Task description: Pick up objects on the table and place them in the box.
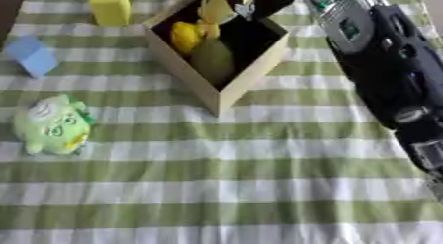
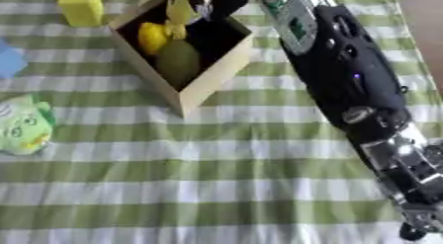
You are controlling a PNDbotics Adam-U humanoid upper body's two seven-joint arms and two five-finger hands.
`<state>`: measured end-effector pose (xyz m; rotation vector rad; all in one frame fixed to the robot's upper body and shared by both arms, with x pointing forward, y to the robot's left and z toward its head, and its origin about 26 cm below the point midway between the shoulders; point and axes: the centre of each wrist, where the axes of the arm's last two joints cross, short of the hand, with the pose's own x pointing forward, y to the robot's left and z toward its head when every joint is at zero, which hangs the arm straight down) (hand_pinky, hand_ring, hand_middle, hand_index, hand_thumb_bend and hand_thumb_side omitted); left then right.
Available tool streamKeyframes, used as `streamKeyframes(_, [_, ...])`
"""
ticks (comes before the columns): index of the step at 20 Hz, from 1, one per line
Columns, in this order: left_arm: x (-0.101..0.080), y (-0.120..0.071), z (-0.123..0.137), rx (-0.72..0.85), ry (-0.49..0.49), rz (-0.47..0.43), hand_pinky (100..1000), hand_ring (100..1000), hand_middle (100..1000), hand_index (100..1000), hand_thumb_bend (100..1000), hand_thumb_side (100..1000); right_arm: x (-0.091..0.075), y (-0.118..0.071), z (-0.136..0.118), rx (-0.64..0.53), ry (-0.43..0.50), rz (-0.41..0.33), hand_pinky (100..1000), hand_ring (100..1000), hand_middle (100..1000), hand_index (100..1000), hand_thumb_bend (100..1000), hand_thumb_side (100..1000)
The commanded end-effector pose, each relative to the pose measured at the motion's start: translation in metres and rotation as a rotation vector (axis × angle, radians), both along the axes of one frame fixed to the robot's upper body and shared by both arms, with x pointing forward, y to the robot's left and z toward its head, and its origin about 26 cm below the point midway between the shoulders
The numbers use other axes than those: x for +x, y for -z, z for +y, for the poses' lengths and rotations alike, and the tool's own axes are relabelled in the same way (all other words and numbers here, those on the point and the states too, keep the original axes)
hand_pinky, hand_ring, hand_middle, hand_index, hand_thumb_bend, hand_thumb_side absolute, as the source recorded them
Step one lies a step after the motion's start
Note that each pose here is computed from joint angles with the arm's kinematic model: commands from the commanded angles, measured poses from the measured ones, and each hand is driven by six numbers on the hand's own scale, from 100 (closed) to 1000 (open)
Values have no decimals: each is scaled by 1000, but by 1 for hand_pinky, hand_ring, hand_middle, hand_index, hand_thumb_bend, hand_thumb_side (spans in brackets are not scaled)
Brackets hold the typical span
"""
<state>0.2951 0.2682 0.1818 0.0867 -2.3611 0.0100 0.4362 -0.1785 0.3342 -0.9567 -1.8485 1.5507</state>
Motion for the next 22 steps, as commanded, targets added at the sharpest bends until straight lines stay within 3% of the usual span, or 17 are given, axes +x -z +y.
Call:
streamKeyframes(1, [-2, -6, 1, 12, 0, -17, 786, 806, 714, 863, 100, 750, -10, -16, -3, -4, -17, -26, 982, 1000, 922, 974, 232, 130])
streamKeyframes(2, [-2, -6, 1, 12, 1, -17, 786, 806, 713, 863, 100, 750, -10, -15, -2, -15, -28, -12, 993, 1000, 933, 985, 291, 100])
streamKeyframes(5, [-2, -5, 1, 10, 1, -16, 786, 806, 713, 863, 100, 750, -10, -11, 1, -40, -65, 36, 1000, 1000, 939, 991, 288, 100])
streamKeyframes(8, [-2, -6, 2, 11, 0, -17, 786, 806, 713, 862, 100, 748, -13, -16, 0, 0, -74, 31, 985, 1000, 910, 975, 195, 100])
streamKeyframes(11, [-2, -7, 3, 21, -6, -24, 785, 806, 713, 862, 100, 742, -22, -25, -4, 102, -84, -19, 965, 1000, 874, 960, 100, 100])
streamKeyframes(16, [-2, -16, 12, 104, -30, -50, 785, 807, 710, 862, 100, 724, -44, -46, -19, 343, -129, -152, 947, 973, 833, 913, 100, 100])
streamKeyframes(22, [-4, -35, 33, 339, -103, -71, 787, 810, 719, 877, 100, 710, -62, -57, -50, 462, -115, -255, 941, 949, 821, 884, 100, 100])
